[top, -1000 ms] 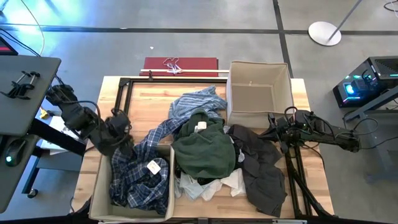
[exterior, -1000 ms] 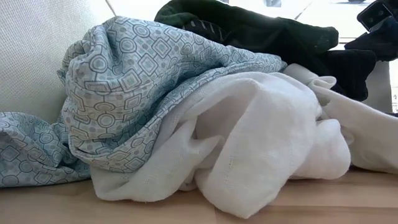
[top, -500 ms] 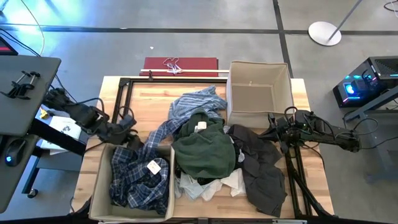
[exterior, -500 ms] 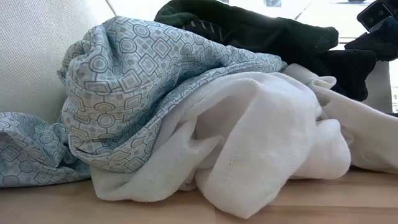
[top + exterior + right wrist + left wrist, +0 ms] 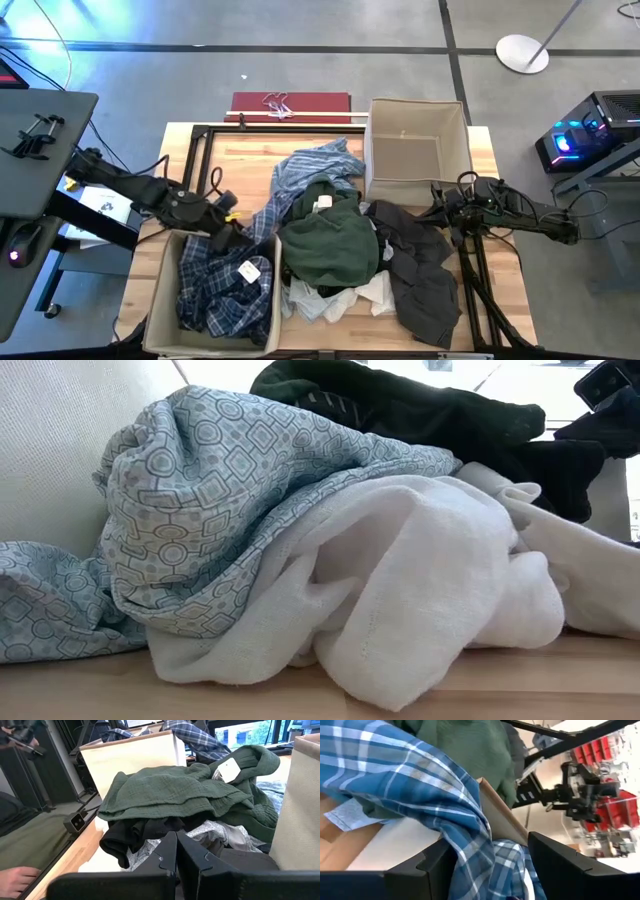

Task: Sort clothes
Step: Put the blue checkered shirt into the bottom laundry organizer

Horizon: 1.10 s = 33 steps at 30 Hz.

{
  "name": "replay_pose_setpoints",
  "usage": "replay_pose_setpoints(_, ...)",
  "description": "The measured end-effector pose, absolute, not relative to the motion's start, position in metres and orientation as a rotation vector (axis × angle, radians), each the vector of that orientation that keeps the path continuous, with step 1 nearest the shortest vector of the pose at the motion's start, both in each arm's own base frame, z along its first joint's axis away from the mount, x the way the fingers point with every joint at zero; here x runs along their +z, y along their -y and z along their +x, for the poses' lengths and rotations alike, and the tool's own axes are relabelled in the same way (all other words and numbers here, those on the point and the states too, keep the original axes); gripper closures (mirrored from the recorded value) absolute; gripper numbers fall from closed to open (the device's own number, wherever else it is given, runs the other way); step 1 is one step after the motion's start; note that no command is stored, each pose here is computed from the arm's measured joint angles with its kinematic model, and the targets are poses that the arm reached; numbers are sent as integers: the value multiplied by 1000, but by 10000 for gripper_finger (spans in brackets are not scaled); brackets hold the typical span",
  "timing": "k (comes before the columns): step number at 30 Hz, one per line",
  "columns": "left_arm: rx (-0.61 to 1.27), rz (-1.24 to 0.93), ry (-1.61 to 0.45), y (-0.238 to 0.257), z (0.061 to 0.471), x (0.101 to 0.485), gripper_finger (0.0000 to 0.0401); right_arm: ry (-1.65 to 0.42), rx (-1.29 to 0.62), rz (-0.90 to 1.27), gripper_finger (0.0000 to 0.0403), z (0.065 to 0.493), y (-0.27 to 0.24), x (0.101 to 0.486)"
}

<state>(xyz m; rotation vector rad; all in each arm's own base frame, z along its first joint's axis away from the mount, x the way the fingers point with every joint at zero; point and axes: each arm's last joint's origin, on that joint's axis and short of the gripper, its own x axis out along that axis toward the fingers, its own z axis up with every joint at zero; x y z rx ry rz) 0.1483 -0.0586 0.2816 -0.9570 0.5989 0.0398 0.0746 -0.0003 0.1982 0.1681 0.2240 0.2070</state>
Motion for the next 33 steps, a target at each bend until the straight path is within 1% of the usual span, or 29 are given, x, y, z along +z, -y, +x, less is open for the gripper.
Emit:
replay_pose_setpoints(5,109,-920,-594,55,162,272,184,-224,207,168,402,75,0,198)
replay_pose_setpoints(10,95,-865,-524,53,182,271,198,-224,208,168,402,75,0,198)
replay_pose_setpoints(13,72,-827,-464,52,192,272,213,-224,207,168,402,75,0,198)
replay_pose_setpoints(15,36,-778,-427,52,197,275,232,-224,207,168,402,75,0,198)
replay_pose_setpoints(17,-15,-730,-386,54,199,279,261,-224,207,168,402,75,0,198)
replay_pose_setpoints(19,-53,-699,-349,55,199,284,299,-224,207,168,402,75,0,198)
replay_pose_setpoints(21,-85,-665,-320,57,196,288,345,-224,207,168,402,75,0,198)
replay_pose_setpoints(22,-102,-647,-297,58,195,291,369,-224,207,168,402,75,0,198)
replay_pose_setpoints(23,-118,-627,-277,58,193,294,385,-224,207,168,402,75,0,198)
replay_pose_setpoints(24,-132,-614,-258,59,189,298,391,-224,208,168,402,75,0,198)
replay_pose_setpoints(27,-185,-553,-207,63,178,315,389,-224,207,168,402,75,0,198)
replay_pose_setpoints(29,-250,-486,-163,68,168,332,396,-224,207,168,402,75,0,198)
replay_pose_setpoints(33,-436,-308,-11,82,139,379,398,-224,207,168,402,75,0,198)
